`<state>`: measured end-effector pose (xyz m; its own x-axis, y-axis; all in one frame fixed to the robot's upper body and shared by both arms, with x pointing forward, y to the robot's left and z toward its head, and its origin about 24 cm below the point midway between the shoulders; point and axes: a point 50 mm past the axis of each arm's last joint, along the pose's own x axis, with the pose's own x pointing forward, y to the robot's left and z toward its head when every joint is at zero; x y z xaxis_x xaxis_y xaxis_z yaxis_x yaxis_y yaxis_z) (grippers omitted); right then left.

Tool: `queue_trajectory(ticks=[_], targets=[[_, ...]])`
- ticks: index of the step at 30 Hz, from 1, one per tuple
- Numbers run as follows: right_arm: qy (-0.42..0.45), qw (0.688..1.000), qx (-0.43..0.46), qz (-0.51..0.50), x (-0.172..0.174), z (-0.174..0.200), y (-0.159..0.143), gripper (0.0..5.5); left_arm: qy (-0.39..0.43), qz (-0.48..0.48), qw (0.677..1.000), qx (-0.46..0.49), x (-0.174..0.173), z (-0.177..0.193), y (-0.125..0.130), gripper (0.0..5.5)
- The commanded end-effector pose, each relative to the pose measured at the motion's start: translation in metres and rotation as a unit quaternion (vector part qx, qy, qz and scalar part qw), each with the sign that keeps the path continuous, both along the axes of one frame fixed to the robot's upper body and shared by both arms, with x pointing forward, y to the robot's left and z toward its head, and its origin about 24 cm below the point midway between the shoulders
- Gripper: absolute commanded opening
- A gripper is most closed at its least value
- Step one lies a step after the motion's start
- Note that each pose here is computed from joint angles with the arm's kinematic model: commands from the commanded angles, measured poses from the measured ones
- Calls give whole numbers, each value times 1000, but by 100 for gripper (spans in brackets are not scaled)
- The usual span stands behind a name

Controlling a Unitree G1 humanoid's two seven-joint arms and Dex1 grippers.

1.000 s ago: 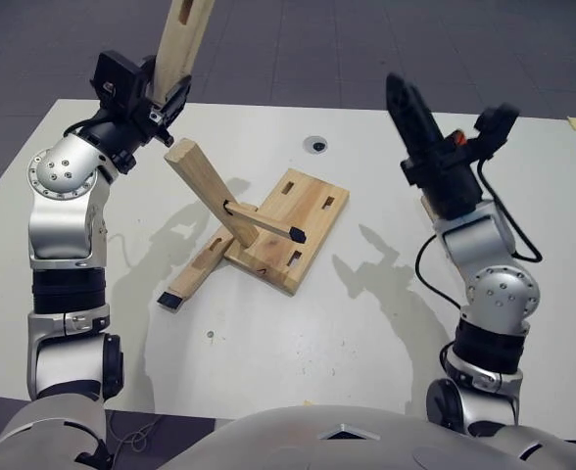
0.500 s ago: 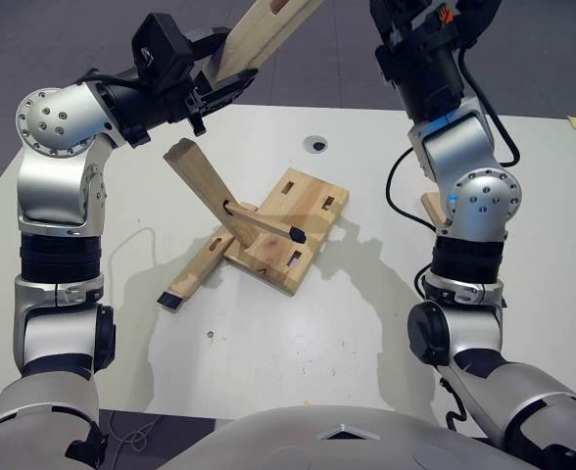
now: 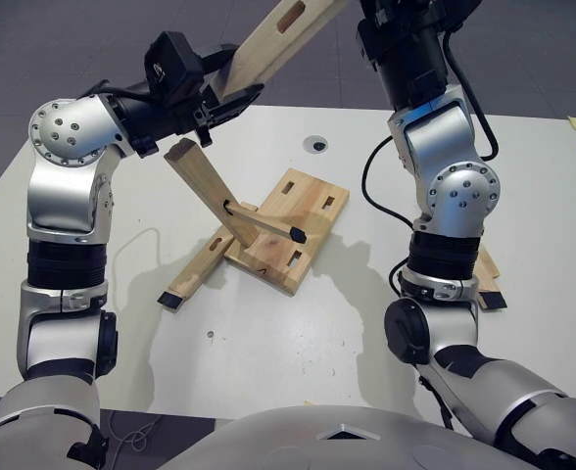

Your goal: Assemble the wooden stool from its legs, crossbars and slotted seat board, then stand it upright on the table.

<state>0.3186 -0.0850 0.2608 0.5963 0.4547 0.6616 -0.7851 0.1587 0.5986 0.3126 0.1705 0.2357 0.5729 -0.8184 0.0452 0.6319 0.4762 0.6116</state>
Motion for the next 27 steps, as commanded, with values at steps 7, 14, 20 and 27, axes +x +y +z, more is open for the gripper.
queue_trajectory(ticks=[7, 14, 20, 27], targets=[[16, 1000, 4, -25, -9, -9, -2, 125, 3, -9, 1000, 8, -4, -6, -6, 206], [41, 997, -14, -66, -16, -30, -9, 103, -1, -7, 1000, 21, -8, -7, -4, 206], [63, 993, -11, -99, -20, -41, -19, 102, 16, -6, 1000, 7, -13, 0, 4, 308], [85, 986, 4, -144, -22, -46, -46, 102, 76, -69, 976, -193, -26, 63, 13, 420]])
